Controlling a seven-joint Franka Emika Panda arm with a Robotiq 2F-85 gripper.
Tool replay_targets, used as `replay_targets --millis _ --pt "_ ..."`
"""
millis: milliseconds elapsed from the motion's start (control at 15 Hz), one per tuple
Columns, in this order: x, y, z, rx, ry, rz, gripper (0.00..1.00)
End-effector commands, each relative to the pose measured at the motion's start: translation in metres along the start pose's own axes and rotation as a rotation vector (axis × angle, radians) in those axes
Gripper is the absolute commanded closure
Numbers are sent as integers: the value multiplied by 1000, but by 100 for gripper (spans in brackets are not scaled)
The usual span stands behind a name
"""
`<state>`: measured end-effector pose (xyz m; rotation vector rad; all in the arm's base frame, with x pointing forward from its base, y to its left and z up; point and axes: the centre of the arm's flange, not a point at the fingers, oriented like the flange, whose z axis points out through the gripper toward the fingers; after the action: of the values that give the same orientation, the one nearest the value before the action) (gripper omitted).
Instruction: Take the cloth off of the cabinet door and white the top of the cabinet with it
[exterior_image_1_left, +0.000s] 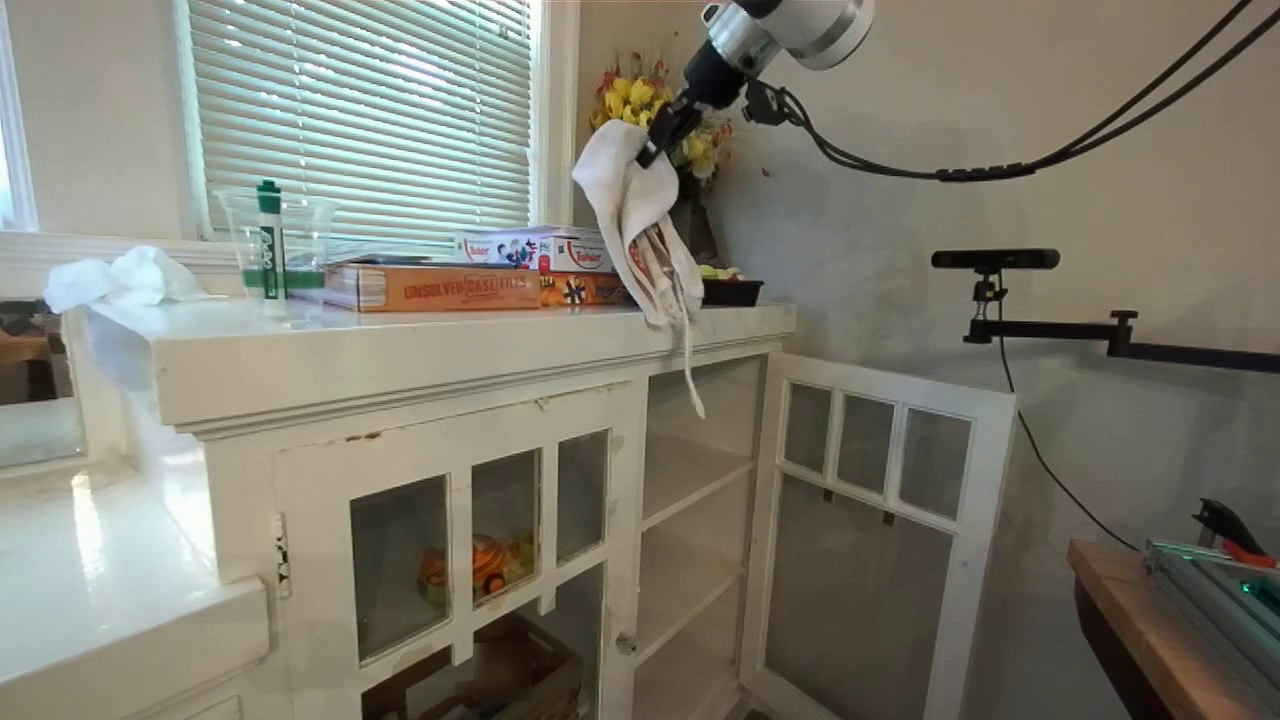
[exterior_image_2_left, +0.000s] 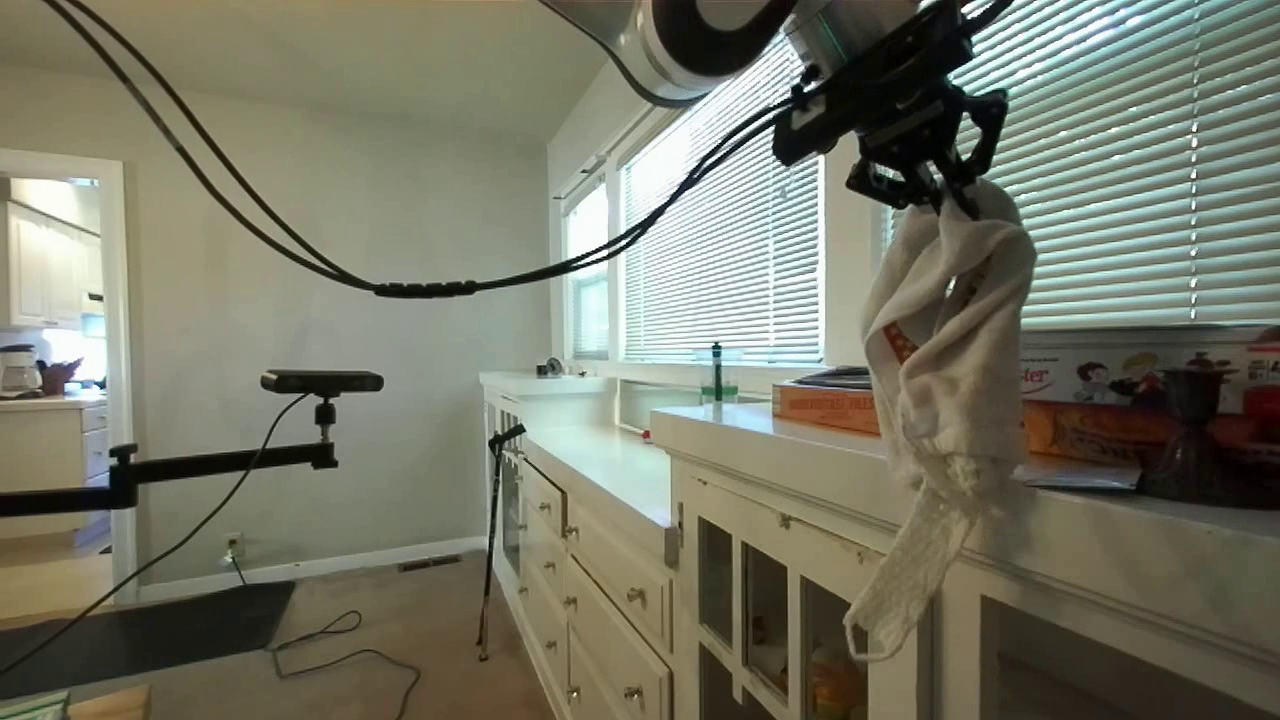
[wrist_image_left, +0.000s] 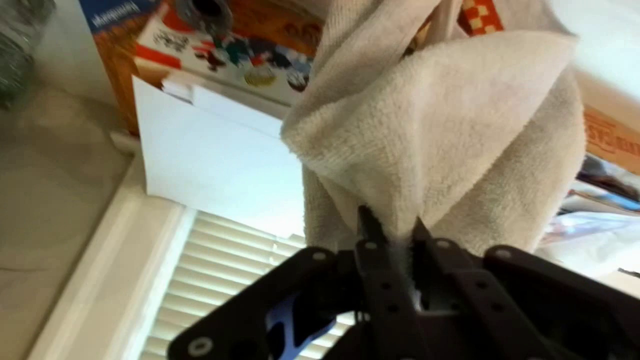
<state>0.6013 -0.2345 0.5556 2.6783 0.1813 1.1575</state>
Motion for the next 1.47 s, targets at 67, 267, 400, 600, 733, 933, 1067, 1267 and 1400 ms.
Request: replay_targets --millis 67,267,400,600,733,933,1067,1267,1400 --pt "20 -11 0 58 64 -52 97" --pt "21 -13 3 68 68 -59 86" --pt "19 -10 3 64 65 -56 97" --pt "8 -23 23 109 43 -9 97" --pt "2 -33 36 140 22 23 97" --pt "-14 -53 62 174 -38 100 97" --pt "-25 -64 78 196 -79 172 97" --pt "-39 -76 95 208 -131 273 97" --pt "-48 -80 105 212 -153 334 97"
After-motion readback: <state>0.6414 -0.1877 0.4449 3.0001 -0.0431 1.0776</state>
